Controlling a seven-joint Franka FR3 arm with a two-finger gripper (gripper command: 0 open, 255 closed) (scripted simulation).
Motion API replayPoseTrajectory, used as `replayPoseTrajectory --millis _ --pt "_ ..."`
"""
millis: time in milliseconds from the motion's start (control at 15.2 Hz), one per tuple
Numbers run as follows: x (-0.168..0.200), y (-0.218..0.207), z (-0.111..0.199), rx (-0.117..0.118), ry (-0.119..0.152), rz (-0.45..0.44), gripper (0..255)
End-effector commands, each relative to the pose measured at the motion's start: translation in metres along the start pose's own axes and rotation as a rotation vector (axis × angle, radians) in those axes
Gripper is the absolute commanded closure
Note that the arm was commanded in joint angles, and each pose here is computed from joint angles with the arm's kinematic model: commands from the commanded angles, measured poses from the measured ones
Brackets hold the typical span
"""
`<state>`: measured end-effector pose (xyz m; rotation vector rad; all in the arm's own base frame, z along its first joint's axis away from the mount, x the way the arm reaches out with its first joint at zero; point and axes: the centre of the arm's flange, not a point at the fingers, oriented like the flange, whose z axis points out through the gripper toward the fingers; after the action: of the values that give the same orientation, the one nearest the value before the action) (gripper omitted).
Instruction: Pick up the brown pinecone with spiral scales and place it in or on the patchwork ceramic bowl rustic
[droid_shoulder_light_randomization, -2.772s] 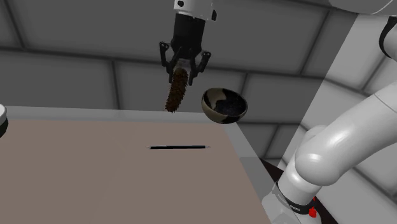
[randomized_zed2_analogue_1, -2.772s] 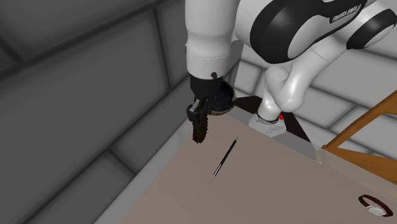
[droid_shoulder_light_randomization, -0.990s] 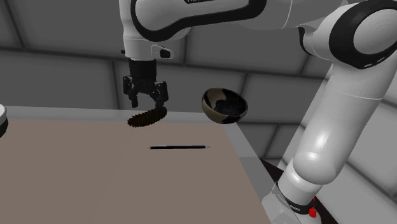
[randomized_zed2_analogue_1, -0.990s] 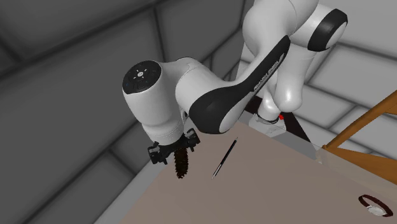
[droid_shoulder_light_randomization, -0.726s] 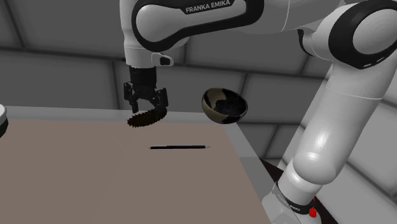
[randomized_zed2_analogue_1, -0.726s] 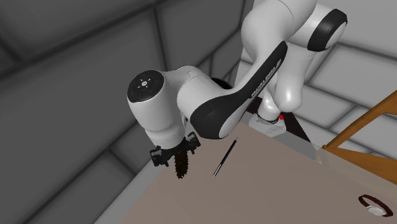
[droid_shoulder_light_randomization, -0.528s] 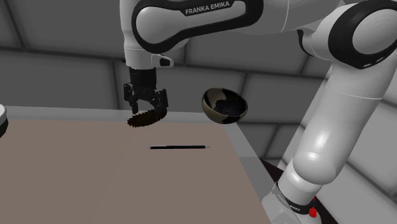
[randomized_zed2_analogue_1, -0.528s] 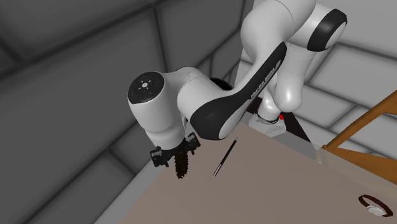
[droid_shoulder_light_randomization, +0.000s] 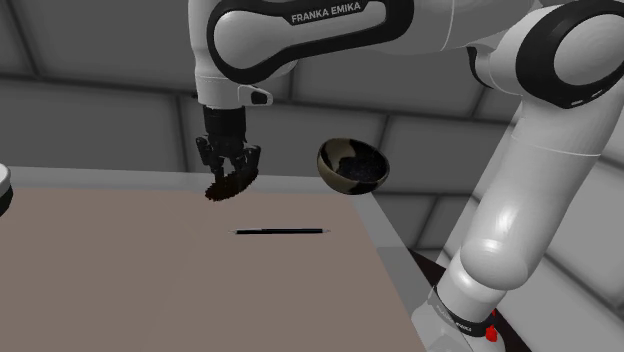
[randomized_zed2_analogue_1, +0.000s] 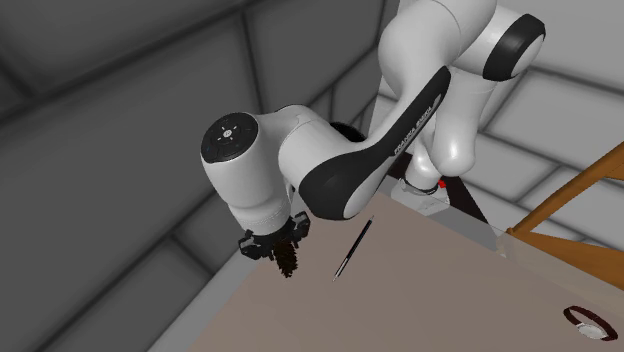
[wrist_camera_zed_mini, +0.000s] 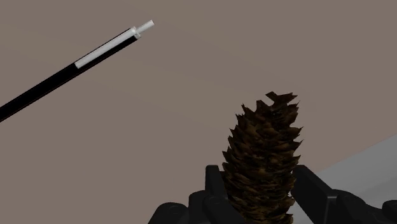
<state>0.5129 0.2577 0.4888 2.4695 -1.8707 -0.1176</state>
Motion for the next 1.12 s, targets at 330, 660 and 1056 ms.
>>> replayPoseTrajectory --millis 330,660,1056 --pt "0.0 0.0 0.0 0.0 0.0 0.0 255" --pt "-0.001 0.002 -0.026 0.0 0.0 0.0 255" --pt "-0.002 0.005 -0.058 0.0 0.0 0.0 255"
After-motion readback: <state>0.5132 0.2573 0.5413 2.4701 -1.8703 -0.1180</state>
